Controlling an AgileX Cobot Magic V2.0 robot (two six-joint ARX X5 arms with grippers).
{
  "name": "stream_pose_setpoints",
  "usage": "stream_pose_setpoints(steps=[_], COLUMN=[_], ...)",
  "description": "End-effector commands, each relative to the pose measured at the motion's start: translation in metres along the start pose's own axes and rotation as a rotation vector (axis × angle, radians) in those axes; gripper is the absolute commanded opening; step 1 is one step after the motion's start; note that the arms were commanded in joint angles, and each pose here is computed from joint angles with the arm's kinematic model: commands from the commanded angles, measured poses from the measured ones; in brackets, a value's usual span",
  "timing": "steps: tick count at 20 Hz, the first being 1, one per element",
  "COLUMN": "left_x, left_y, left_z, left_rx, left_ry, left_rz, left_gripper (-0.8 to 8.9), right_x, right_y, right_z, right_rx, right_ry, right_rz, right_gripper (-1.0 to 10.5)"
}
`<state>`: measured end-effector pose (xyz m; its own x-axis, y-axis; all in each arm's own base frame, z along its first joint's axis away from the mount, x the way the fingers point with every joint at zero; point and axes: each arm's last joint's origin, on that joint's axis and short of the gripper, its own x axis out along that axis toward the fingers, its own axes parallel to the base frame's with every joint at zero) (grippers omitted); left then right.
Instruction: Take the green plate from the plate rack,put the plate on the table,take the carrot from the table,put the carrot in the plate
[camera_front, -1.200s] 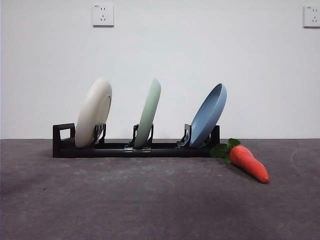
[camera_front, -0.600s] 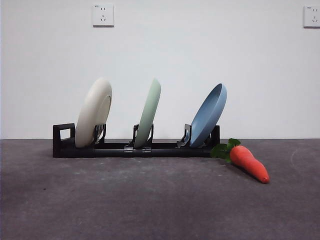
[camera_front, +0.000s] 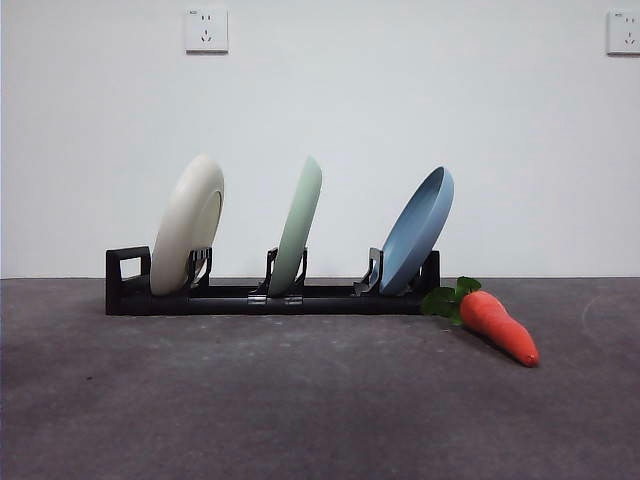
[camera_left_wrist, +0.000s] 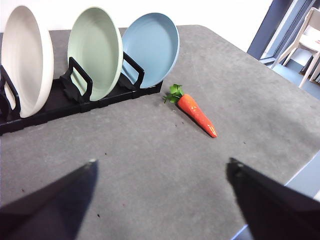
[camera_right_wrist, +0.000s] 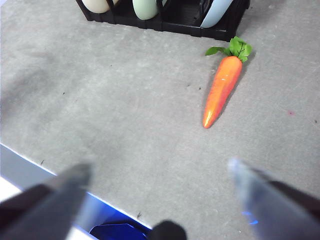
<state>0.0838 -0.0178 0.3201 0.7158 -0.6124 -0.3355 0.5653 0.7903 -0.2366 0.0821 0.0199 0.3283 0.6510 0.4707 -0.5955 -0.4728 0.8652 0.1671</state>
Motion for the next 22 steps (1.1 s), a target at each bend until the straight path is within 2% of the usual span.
stream_pose_setpoints(steps=[1,7,13,18,22], left_x=[0.004,0.038,0.119,0.212,0.285], left_y=[0.002,0.008,0.006,0.007,0.021], left_z=[0.013,0.068,0.117,0.131,0.124], left_rx=[0.011,0.08,0.149,0.174,0.17], left_ry=[-0.015,-0.033,-0.017,0.014,0.06], left_rz=[-0.012,-0.109,-0.135,-0.094,-0.057], left_gripper=[5.98,5.97,5.94,5.93,5.93], right_x=[0.001,0.009,0.017,0.022,0.022], right_y=[0.0,-0.004,-0.009,-0.011,-0.011], right_z=[0.002,0.007,0.01,0.012,0.012], right_rx=[-0.008,0.008,0.025,0.032,0.033], right_ry=[-0.006,0.019,0.056,0.072,0.073], right_rz=[-0.001,0.006,0.011,0.013,0.012], right_gripper=[6.6,6.6,6.6,6.6,6.6])
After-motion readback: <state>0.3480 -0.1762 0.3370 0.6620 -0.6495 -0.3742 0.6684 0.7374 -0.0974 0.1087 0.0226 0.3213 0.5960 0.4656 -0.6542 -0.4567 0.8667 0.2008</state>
